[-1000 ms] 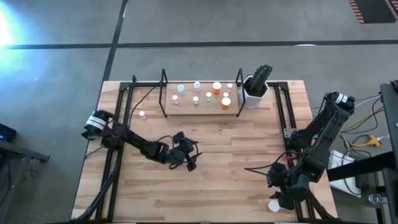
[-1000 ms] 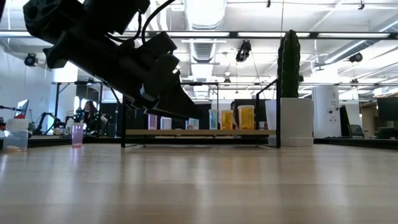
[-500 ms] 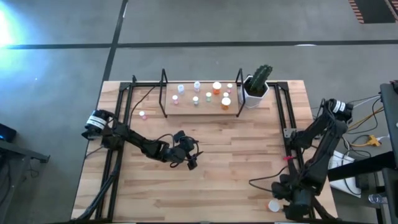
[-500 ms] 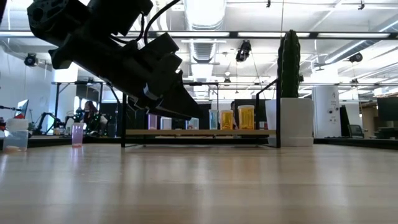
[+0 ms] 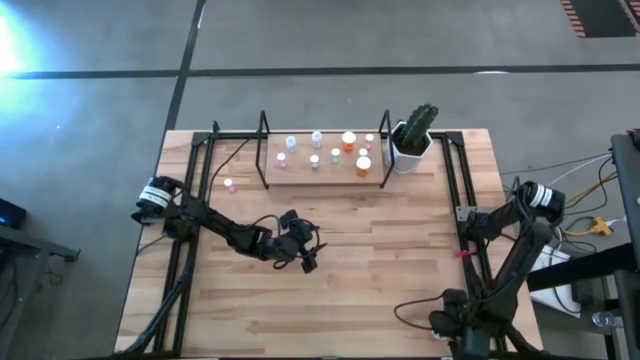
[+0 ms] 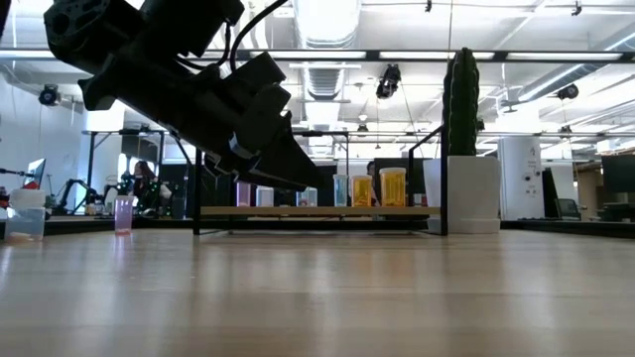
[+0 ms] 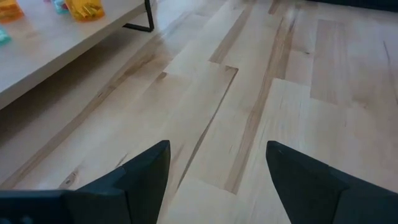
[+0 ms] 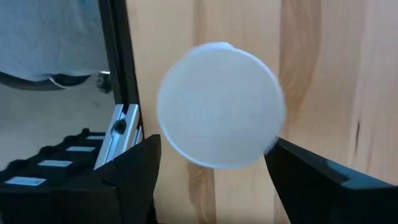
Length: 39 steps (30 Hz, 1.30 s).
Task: Pick and place medicine bottles onto shelf by color
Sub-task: Put the orange medicine bottle on the shelf
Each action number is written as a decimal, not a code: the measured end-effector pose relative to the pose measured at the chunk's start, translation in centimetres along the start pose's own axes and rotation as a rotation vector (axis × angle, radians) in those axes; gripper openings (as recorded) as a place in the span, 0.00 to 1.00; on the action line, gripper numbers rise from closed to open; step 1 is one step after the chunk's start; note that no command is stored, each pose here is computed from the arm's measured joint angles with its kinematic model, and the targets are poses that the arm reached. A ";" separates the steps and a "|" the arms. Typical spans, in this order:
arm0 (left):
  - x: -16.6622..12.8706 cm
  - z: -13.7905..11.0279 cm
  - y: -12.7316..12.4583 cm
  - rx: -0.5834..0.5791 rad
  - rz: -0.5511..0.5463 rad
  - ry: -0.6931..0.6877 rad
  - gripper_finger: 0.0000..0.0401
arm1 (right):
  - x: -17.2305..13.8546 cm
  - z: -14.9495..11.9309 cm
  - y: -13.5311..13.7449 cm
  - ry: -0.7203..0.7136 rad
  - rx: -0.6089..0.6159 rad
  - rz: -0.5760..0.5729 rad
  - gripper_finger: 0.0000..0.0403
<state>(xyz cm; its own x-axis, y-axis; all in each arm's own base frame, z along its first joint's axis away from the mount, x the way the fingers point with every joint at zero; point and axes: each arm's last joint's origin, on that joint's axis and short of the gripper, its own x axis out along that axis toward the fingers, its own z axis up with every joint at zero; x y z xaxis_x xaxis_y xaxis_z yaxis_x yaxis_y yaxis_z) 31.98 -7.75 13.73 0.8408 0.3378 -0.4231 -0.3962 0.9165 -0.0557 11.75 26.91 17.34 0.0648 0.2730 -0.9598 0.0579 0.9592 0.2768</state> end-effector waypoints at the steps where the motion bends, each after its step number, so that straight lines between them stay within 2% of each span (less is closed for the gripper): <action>1: 0.0 0.0 0.0 0.000 0.000 0.000 0.62 | 0.1 0.1 0.2 0.001 -0.019 -0.007 0.67; 6: 0.0 0.0 0.0 0.002 0.000 0.000 0.62 | 0.2 0.8 1.7 -0.058 -0.100 -0.065 0.64; 13: 0.0 0.0 0.0 0.005 0.000 0.000 0.62 | 0.2 1.7 3.1 -0.104 -0.210 -0.227 0.60; 18: 0.0 0.0 0.0 0.005 0.000 0.000 0.62 | 1.1 2.1 3.9 -0.108 -0.278 -0.250 0.59; 24: 0.0 0.0 0.0 0.005 0.000 0.000 0.62 | 1.0 2.2 4.0 -0.104 -0.278 -0.257 0.58; 33: 0.0 -0.1 0.1 0.011 0.004 0.008 0.62 | -0.1 2.2 4.2 -0.121 -0.264 -0.226 0.48; 39: -1.0 -0.3 0.4 0.050 0.022 0.068 0.62 | -0.3 2.7 4.0 -0.127 -0.246 -0.222 0.50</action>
<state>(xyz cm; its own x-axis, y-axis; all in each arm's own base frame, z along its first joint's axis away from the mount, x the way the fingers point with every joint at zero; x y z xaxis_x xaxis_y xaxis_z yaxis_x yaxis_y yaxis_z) 30.92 -7.77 13.88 0.8044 0.3447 -0.4840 -0.3942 0.9190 -0.0006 14.65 30.50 18.89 0.2015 0.0594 -0.9777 -0.1558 0.9874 0.0279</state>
